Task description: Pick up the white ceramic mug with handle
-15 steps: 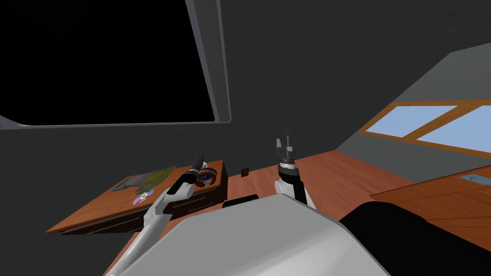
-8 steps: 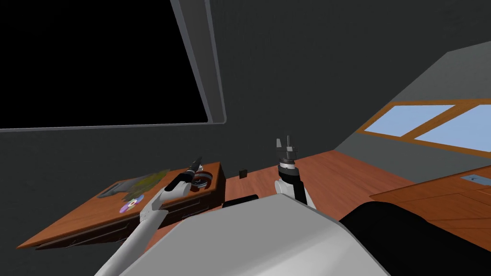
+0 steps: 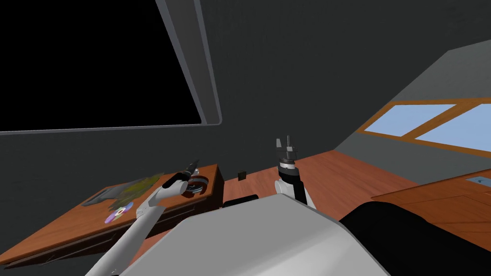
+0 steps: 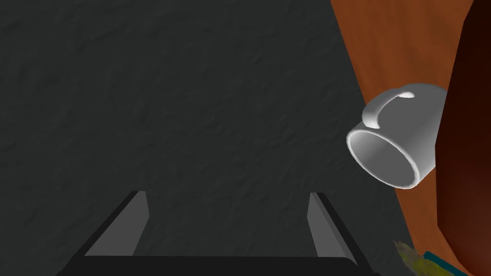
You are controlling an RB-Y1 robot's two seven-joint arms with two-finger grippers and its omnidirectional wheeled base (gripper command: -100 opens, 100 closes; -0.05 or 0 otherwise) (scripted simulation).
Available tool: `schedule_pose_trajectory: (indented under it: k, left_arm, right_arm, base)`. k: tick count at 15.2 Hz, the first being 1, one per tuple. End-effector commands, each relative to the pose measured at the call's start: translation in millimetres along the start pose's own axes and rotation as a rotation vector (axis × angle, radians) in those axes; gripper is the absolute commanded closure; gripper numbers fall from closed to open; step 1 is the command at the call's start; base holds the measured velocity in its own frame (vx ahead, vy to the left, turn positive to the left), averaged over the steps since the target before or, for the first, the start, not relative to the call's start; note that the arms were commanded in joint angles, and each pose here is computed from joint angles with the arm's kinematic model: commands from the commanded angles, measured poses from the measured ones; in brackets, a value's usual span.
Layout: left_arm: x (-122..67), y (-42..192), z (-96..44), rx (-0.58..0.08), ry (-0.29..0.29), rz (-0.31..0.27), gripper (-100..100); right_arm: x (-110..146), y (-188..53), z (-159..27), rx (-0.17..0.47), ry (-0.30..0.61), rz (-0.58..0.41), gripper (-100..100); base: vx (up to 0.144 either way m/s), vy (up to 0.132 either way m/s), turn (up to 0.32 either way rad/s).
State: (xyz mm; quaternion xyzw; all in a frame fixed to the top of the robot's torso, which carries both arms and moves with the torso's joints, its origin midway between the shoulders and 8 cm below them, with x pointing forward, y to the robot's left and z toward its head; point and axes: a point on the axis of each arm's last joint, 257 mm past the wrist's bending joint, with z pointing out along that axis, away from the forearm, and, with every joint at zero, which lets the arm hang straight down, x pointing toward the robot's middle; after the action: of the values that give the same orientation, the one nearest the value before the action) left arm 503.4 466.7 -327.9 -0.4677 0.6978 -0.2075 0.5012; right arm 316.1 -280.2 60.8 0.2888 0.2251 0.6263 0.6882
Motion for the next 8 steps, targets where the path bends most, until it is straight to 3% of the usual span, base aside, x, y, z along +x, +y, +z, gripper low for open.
schedule_pose_trajectory:
  k: [1, 4, 6, 8]
  left_arm:
    - [-8.4, 23, 3.2, -0.066, 0.004, 0.006, -100]
    - [-17.7, 57, 5.5, -0.157, 0.011, 0.007, -100]
    - [-26.8, 64, 7.4, -0.194, 0.018, 0.011, -100]
    - [-25.7, 85, 4.9, -0.239, 0.022, 0.004, -100]
  right_arm:
    - [0, 0, 0.0, 0.0, 0.0, 0.0, 0]
    - [0, 0, 0.0, 0.0, 0.0, 0.0, 0]
    - [0, 0, 0.0, 0.0, 0.0, 0.0, 0]
    - [0, 0, 0.0, 0.0, 0.0, 0.0, 0]
  base:
    - [0.115, -0.061, -0.015]
    - [0.101, -0.047, -0.005]
    - [0.09, -0.031, 0.001]
    - [0.094, -0.021, -0.005]
